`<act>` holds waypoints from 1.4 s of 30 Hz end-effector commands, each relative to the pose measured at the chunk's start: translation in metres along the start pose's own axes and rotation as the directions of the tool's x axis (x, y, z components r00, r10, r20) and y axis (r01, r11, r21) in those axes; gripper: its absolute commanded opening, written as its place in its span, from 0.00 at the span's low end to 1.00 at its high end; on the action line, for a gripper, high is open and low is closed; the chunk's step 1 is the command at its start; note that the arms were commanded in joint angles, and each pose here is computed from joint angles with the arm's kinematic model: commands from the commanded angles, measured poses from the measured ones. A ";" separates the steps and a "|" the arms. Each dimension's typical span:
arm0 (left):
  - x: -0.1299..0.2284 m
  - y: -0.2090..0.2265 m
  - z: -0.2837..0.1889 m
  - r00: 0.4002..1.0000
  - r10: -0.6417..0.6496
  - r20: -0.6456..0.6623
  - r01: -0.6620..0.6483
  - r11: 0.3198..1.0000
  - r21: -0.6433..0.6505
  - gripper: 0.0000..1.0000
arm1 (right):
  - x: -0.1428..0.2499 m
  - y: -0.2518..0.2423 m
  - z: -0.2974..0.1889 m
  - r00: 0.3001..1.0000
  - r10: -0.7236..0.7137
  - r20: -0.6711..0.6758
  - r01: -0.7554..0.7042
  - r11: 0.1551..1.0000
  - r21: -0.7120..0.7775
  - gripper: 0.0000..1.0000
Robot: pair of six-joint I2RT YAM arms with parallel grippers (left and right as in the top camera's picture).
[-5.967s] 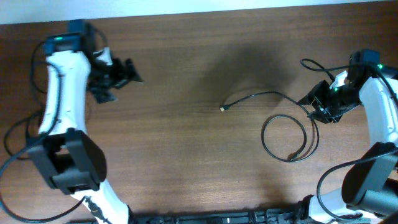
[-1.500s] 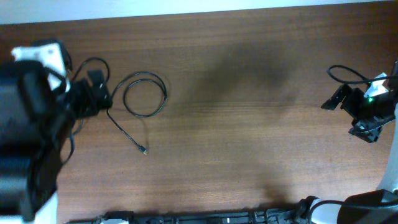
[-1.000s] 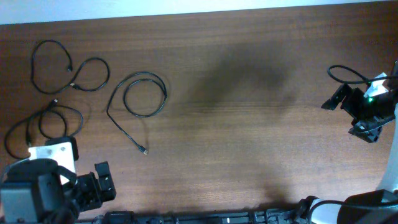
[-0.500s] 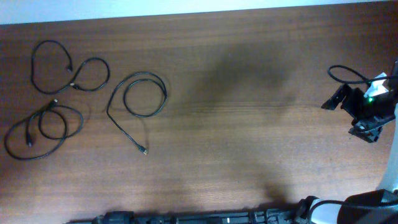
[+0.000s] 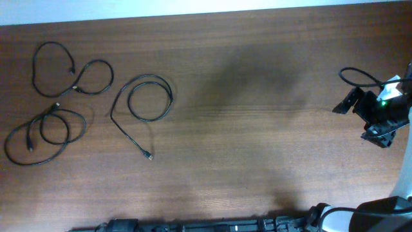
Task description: Untangle cables
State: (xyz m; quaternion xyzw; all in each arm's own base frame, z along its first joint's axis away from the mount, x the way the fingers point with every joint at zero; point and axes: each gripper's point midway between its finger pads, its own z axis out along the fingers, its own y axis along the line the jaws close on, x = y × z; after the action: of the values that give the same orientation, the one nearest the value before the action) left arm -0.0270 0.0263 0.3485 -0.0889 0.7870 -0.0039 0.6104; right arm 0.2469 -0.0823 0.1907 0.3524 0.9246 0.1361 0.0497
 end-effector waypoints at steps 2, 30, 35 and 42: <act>0.001 0.002 -0.002 1.000 0.002 0.015 -0.002 1.000 -0.013 0.99 | -0.003 0.001 -0.008 0.999 -0.011 0.033 0.011 1.000 -0.001 0.98; 0.018 0.006 -0.044 0.979 -0.030 0.202 0.038 0.999 -0.037 0.99 | -0.003 0.001 -0.008 0.999 -0.011 0.033 0.011 1.000 -0.001 0.99; 0.007 0.007 -0.070 0.955 -0.041 0.294 0.050 0.998 -0.024 0.99 | -0.003 0.001 -0.008 0.999 -0.011 0.033 0.011 1.000 -0.001 0.99; -0.004 0.009 -0.066 0.946 -0.044 0.321 0.061 0.997 -0.041 0.99 | -0.003 0.001 -0.008 0.999 -0.011 0.033 0.011 1.000 -0.001 0.99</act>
State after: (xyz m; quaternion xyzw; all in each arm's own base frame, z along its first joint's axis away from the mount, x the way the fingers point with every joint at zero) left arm -0.0984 0.0250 0.3647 -0.1147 0.6742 0.0006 0.7296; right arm 0.2468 -0.0823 0.1909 0.3523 0.9246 0.1360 0.0501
